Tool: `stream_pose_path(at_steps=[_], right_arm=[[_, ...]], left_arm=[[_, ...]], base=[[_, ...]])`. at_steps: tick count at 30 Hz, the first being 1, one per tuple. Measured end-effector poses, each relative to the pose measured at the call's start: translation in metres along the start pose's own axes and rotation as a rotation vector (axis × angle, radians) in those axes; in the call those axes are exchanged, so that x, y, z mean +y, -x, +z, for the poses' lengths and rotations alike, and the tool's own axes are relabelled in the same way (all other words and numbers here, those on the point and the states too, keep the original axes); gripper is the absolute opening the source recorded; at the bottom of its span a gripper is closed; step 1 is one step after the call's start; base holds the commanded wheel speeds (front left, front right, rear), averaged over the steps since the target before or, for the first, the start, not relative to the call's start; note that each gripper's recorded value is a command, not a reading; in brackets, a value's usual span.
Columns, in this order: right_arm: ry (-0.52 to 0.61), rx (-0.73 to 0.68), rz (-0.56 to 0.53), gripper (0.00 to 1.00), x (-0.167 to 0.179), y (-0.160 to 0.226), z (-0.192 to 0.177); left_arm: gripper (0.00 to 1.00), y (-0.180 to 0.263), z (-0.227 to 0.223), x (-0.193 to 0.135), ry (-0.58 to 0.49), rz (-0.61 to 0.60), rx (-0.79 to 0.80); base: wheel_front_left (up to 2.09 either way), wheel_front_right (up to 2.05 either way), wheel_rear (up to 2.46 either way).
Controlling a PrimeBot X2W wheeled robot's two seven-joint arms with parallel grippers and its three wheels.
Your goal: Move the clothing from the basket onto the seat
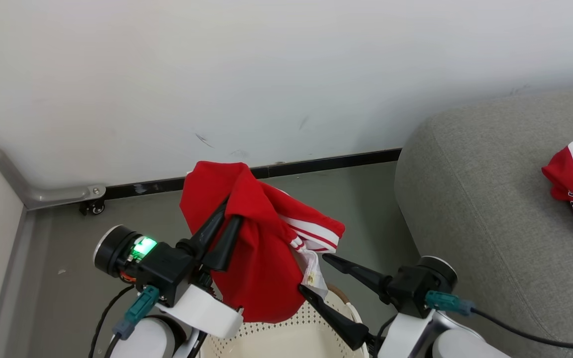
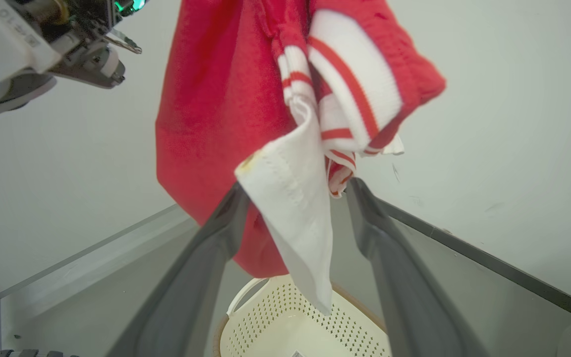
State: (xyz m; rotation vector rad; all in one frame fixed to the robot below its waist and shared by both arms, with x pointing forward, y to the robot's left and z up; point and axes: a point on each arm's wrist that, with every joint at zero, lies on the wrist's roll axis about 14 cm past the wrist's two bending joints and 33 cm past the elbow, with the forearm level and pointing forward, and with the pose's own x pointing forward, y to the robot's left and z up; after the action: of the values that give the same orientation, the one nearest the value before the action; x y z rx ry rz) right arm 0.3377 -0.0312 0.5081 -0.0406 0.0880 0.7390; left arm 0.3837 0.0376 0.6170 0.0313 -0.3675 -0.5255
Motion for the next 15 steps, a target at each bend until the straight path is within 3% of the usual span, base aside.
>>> stream_pose_path(at_steps=[15], right_arm=[[-0.131, 0.047, 0.049, 1.0, 0.015, -0.032, -0.007]], left_arm=[[0.0, -0.002, -0.002, -0.018, 0.023, -0.05, 0.034]], base=[[0.0, 0.0, 0.0]])
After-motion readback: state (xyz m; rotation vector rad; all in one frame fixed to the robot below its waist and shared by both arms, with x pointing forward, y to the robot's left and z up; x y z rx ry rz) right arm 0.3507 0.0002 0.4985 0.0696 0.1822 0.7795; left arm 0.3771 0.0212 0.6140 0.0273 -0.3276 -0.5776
